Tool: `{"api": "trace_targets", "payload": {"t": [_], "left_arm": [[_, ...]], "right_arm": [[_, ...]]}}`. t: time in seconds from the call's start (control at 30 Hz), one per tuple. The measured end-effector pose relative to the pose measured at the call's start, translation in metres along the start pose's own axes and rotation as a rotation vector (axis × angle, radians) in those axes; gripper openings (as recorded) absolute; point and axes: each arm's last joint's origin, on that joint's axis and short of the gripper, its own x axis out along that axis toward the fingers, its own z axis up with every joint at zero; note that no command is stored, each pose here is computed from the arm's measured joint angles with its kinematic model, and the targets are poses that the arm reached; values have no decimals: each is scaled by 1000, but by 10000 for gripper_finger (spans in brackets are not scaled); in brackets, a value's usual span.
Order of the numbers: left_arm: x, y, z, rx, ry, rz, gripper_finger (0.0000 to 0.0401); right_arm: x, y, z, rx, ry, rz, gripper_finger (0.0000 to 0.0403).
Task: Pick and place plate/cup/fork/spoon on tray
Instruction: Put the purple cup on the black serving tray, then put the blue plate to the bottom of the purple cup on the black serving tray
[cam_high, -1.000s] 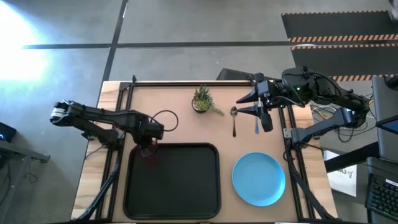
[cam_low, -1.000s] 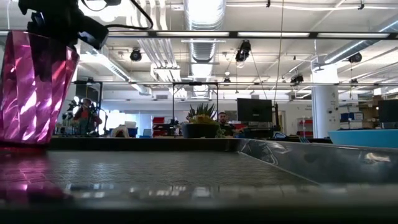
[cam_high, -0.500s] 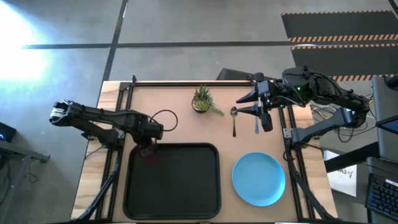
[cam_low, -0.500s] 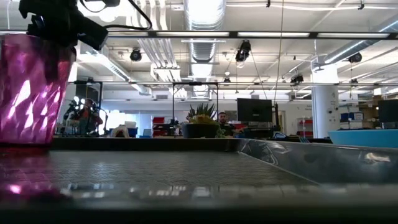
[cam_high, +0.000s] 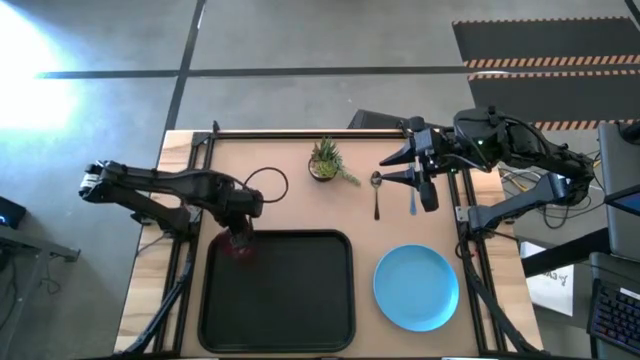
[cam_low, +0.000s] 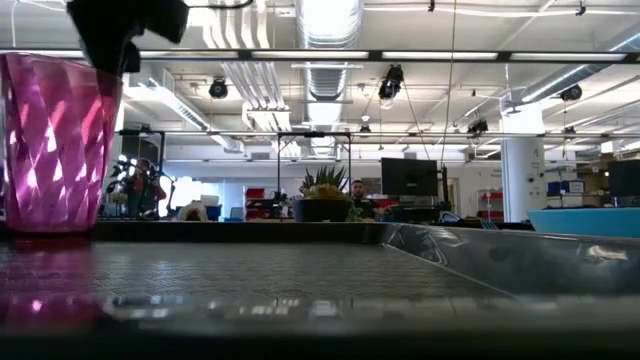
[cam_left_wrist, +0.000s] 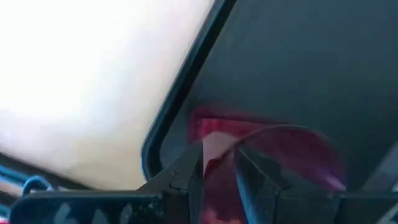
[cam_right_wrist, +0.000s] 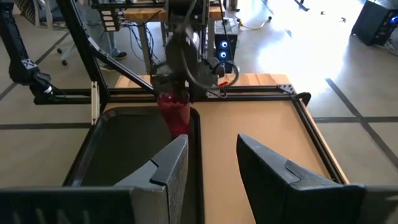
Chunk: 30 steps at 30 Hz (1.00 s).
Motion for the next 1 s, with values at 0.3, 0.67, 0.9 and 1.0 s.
{"api": "trace_targets", "payload": {"t": [0.3, 0.67, 0.9, 1.0], "left_arm": [[-71, -4, 6, 5, -270, -87, 73], [-150, 11, -9, 96, -777, -152, 73], [-177, 16, -16, 236, -1085, -189, 73], [-181, 19, -21, 264, -1115, -182, 73]], "right_arm": [[1, 0, -6, 70, 63, -2, 127], [37, -4, -57, 419, 634, -171, 127], [72, -3, -89, 546, 933, -239, 127], [92, 1, -102, 535, 1015, -239, 127]]}}
